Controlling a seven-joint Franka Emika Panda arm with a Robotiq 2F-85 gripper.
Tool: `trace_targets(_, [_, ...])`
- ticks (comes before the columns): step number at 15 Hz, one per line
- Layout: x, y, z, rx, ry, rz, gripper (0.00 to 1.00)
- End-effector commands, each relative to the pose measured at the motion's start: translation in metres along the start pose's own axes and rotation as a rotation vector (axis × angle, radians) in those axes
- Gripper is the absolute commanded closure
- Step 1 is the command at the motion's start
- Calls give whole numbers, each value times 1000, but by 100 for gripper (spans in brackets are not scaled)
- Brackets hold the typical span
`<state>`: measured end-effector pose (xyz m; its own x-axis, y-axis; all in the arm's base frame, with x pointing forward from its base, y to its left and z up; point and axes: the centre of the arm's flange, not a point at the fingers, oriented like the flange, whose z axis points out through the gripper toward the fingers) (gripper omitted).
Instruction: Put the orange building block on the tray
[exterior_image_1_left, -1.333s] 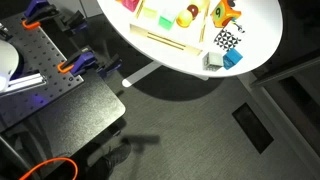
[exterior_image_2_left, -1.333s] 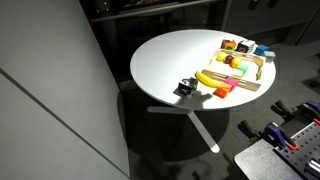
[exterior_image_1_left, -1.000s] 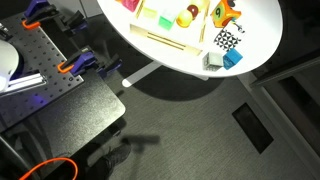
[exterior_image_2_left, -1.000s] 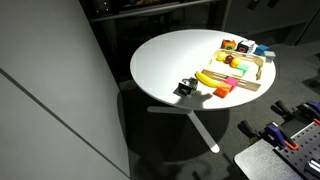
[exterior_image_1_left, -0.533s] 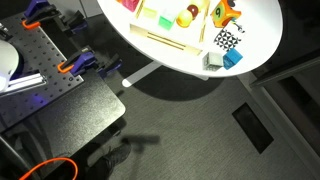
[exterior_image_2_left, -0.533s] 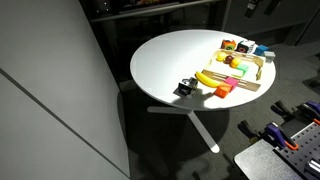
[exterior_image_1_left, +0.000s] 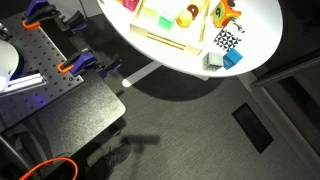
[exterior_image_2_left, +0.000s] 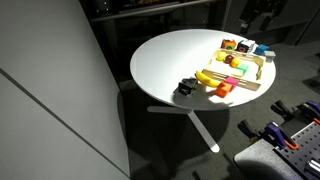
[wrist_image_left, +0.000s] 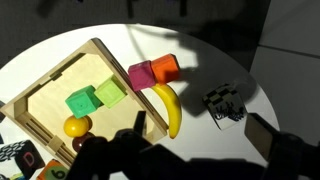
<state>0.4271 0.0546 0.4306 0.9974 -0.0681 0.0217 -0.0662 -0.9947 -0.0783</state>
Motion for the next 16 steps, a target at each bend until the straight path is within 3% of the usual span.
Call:
trace_targets(1, [13, 1, 21, -42, -66, 41, 0])
trace_targets(10, [14, 4, 92, -191, -154, 137, 0])
trace_targets(16, [19, 3, 130, -247, -139, 259, 0])
